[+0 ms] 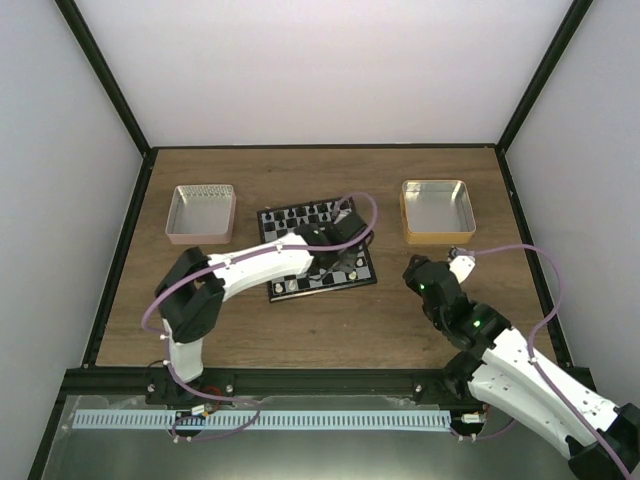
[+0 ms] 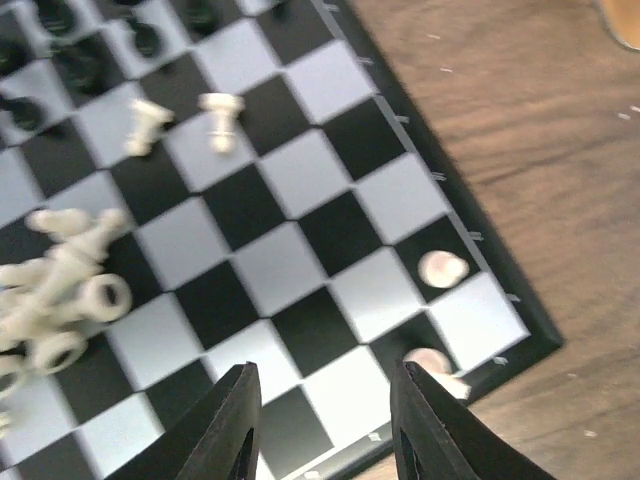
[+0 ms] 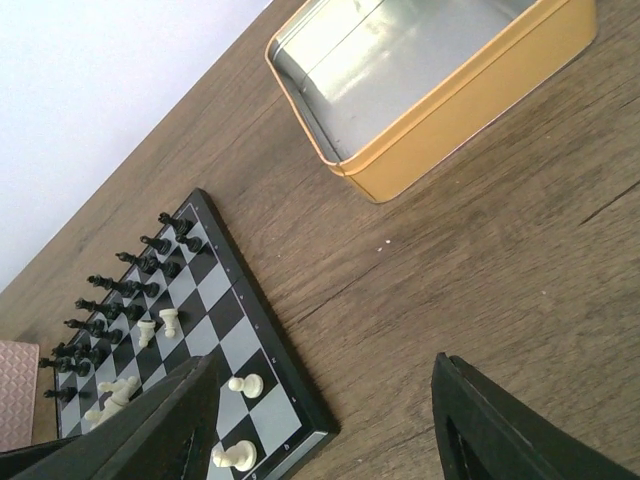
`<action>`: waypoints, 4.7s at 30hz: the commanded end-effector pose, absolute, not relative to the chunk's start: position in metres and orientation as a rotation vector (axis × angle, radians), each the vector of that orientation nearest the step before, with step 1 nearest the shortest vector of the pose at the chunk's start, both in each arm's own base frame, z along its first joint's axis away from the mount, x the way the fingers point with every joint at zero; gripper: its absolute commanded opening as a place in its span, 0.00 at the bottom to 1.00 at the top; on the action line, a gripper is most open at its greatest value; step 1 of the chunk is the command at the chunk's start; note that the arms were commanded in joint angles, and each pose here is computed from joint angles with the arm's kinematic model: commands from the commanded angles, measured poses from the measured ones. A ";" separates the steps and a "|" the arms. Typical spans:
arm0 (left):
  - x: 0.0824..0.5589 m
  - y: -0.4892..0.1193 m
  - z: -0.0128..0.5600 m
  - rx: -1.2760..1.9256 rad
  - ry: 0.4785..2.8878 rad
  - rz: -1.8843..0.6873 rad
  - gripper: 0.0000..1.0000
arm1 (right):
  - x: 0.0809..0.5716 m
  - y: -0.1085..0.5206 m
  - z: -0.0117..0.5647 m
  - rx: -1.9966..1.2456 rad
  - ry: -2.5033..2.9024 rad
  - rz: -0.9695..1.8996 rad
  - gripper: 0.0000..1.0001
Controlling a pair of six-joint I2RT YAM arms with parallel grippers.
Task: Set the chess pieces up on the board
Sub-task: Pick up the chess piece from the chessboard, then place the chess piece on the chessboard.
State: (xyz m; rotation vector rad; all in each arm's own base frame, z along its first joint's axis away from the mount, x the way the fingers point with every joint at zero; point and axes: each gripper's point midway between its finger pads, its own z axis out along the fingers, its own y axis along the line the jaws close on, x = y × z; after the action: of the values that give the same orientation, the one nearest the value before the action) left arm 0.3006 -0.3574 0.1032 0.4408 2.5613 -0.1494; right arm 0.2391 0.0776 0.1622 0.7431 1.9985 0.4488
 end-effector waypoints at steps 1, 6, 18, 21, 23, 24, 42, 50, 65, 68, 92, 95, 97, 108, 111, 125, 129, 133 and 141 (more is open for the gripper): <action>0.314 -0.311 0.107 0.339 2.559 -0.046 0.38 | 0.243 0.081 0.162 0.723 1.994 0.456 0.59; 0.322 -0.256 0.102 0.203 2.580 0.029 0.37 | 0.247 0.089 0.162 0.682 2.009 0.474 0.58; 0.320 -0.176 0.066 -0.147 2.662 -0.103 0.34 | 0.252 0.100 0.156 0.639 2.040 0.483 0.58; 0.329 -0.178 0.071 -0.157 2.641 -0.151 0.34 | 0.252 0.100 0.156 0.631 2.042 0.481 0.58; 0.337 -0.179 0.074 -0.160 2.622 -0.165 0.34 | 0.252 0.100 0.156 0.629 2.043 0.479 0.58; 0.342 -0.179 0.076 -0.161 2.613 -0.169 0.34 | 0.252 0.100 0.156 0.629 2.043 0.479 0.58; 0.380 -0.182 0.053 -0.127 2.644 -0.103 0.21 | 0.251 0.098 0.155 0.631 2.046 0.462 0.58; 0.378 -0.180 0.047 -0.129 2.661 -0.092 0.14 | 0.251 0.097 0.154 0.636 2.047 0.461 0.58; 0.372 -0.179 0.041 -0.107 2.684 -0.091 0.09 | 0.250 0.097 0.153 0.642 2.049 0.465 0.58; 0.374 -0.175 0.049 -0.111 2.661 -0.067 0.07 | 0.250 0.097 0.153 0.642 2.048 0.466 0.58; 0.334 -0.279 0.107 0.226 2.570 -0.336 0.09 | 0.249 0.097 0.151 0.648 2.051 0.472 0.58; 0.334 -0.305 0.103 0.292 2.573 -0.322 0.09 | 0.248 0.096 0.150 0.647 2.053 0.460 0.58; 0.334 -0.322 0.101 0.327 2.576 -0.333 0.09 | 0.248 0.094 0.149 0.650 2.055 0.455 0.58; 0.327 -0.375 0.066 0.506 2.641 -0.368 0.10 | 0.243 0.088 0.148 0.653 2.049 0.442 0.58; 0.327 -0.374 0.061 0.506 2.652 -0.359 0.10 | 0.243 0.087 0.147 0.651 2.049 0.438 0.59; 0.326 -0.378 0.042 0.498 2.678 -0.352 0.14 | 0.243 0.088 0.143 0.635 2.055 0.429 0.59; 0.328 -0.380 0.042 0.495 2.672 -0.361 0.14 | 0.243 0.088 0.143 0.634 2.057 0.427 0.59; 0.329 -0.382 0.044 0.490 2.660 -0.375 0.14 | 0.243 0.087 0.143 0.633 2.058 0.420 0.59; 0.329 -0.383 0.041 0.477 2.655 -0.385 0.11 | 0.242 0.086 0.142 0.634 2.060 0.417 0.59</action>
State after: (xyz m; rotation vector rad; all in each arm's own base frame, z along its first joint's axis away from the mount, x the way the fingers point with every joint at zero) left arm 0.3282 -0.3769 0.0451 0.4832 2.6645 -0.3682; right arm 0.2424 0.0934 0.1432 0.6311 2.0708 0.4590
